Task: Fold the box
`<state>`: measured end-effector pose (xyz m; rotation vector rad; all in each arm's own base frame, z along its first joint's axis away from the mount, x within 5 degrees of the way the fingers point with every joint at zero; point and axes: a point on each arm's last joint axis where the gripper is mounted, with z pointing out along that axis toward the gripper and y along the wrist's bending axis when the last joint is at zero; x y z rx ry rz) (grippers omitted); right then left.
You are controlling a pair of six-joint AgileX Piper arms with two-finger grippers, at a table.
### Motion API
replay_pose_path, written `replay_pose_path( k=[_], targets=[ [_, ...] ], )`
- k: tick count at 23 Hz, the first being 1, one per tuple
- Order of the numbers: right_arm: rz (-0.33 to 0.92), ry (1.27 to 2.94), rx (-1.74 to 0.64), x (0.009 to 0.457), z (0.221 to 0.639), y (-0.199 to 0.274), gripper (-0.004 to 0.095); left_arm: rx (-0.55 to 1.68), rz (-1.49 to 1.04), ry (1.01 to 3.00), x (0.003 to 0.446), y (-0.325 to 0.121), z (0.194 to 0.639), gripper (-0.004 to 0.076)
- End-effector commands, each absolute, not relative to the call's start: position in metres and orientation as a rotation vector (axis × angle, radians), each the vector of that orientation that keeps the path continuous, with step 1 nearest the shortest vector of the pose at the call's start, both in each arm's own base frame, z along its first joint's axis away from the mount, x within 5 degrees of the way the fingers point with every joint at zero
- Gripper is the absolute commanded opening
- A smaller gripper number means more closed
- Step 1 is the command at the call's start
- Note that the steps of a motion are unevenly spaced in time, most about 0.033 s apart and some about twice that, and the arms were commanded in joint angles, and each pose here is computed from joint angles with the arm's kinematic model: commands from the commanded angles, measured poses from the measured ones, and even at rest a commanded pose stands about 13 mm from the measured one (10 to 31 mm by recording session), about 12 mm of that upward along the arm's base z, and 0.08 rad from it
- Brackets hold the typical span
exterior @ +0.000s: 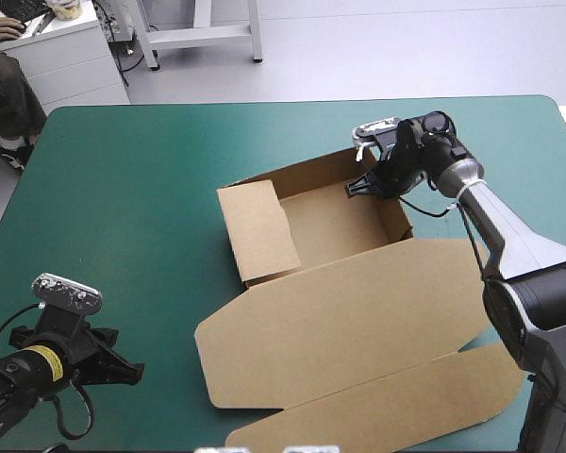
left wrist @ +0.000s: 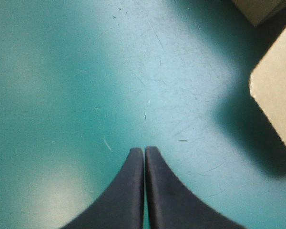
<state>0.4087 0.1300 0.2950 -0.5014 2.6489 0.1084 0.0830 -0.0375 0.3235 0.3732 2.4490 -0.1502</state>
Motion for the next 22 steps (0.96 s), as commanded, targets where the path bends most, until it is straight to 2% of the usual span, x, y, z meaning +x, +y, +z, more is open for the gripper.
replay_pose_path(
  k=[1, 5, 10, 11, 17, 22],
  targets=[
    [0.034, 2.468, -0.416, 0.406, 0.354, 0.099, -0.0020, 0.362, -0.181, 2.390, 0.085, -0.039, 0.333, -0.0010],
    [-0.068, 2.438, -0.266, 0.409, 0.371, 0.051, -0.0020, 0.362, -0.181, 2.390, 0.085, -0.039, 0.333, -0.0010],
    [-0.117, 2.447, -0.025, 0.410, 0.374, -0.019, -0.0020, 0.362, -0.181, 2.390, 0.085, -0.039, 0.333, -0.0010],
    [-0.142, 2.471, 0.065, 0.406, 0.373, -0.048, -0.0020, 0.362, -0.181, 2.390, 0.085, -0.039, 0.333, -0.0010],
    [-0.230, 2.472, 0.373, 0.380, 0.371, -0.146, -0.0018, 0.362, -0.182, 2.389, 0.085, -0.039, 0.333, -0.0010],
    [-0.151, 2.461, 0.404, 0.367, 0.370, -0.178, -0.0001, 0.362, -0.182, 2.387, 0.085, -0.039, 0.333, -0.0010]
  ],
)
